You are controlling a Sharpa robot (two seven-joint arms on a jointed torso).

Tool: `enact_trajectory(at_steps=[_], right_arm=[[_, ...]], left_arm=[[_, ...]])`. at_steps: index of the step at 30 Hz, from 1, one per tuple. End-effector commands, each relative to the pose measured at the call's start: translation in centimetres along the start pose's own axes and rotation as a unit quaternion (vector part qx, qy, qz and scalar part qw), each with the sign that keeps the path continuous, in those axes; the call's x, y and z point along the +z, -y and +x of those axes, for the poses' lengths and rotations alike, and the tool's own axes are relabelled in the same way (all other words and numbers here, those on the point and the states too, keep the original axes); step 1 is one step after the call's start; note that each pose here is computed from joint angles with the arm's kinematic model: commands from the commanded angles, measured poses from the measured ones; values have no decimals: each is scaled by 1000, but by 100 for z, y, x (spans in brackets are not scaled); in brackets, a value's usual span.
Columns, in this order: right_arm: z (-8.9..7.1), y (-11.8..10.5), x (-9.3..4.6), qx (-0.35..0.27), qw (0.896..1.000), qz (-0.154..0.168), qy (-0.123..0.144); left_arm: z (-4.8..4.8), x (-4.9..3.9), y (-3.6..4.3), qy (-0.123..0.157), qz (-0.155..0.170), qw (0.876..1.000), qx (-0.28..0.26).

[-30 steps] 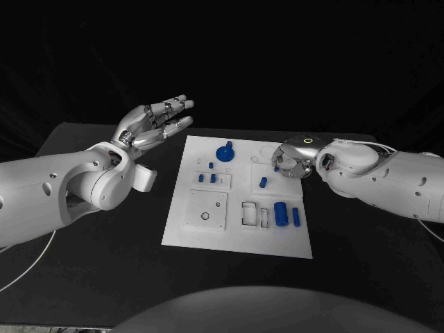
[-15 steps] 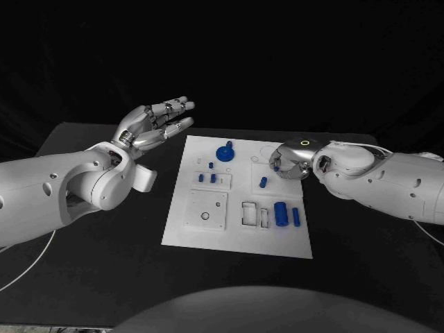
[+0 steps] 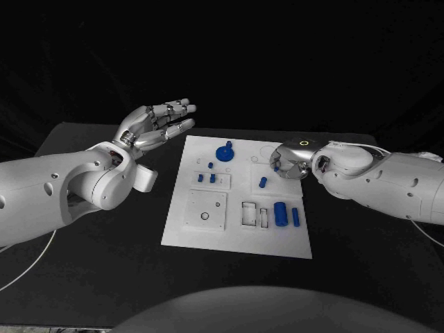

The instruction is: Assemble the parts on the task board

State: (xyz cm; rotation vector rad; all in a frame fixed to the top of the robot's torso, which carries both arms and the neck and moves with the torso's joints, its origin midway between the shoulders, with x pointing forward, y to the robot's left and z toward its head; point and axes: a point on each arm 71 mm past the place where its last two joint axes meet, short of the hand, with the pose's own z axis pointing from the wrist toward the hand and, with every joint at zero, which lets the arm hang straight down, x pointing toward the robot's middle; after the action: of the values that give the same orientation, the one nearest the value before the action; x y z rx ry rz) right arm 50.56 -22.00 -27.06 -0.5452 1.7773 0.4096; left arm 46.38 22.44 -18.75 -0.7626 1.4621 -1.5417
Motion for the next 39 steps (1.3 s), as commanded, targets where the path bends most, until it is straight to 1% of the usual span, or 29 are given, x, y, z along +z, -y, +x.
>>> enact_trajectory(at_steps=[1, 9, 24, 35, 39], right_arm=[[38, -15, 0, 3, 1000, -8, -7], [41, -21, 15, 10, 1000, -13, 4], [24, -10, 11, 23, 999, -8, 20], [-20, -34, -5, 32, 999, -13, 39], [-67, -32, -17, 31, 998, -15, 45]], left_arm=[[22, 9, 9, -8, 3, 1000, 2], [17, 12, 7, -6, 3, 1000, 6], [-2, 16, -7, -7, -2, 1000, 6], [-2, 18, -21, -12, -9, 1000, 6], [-4, 16, -24, -13, -11, 1000, 6]])
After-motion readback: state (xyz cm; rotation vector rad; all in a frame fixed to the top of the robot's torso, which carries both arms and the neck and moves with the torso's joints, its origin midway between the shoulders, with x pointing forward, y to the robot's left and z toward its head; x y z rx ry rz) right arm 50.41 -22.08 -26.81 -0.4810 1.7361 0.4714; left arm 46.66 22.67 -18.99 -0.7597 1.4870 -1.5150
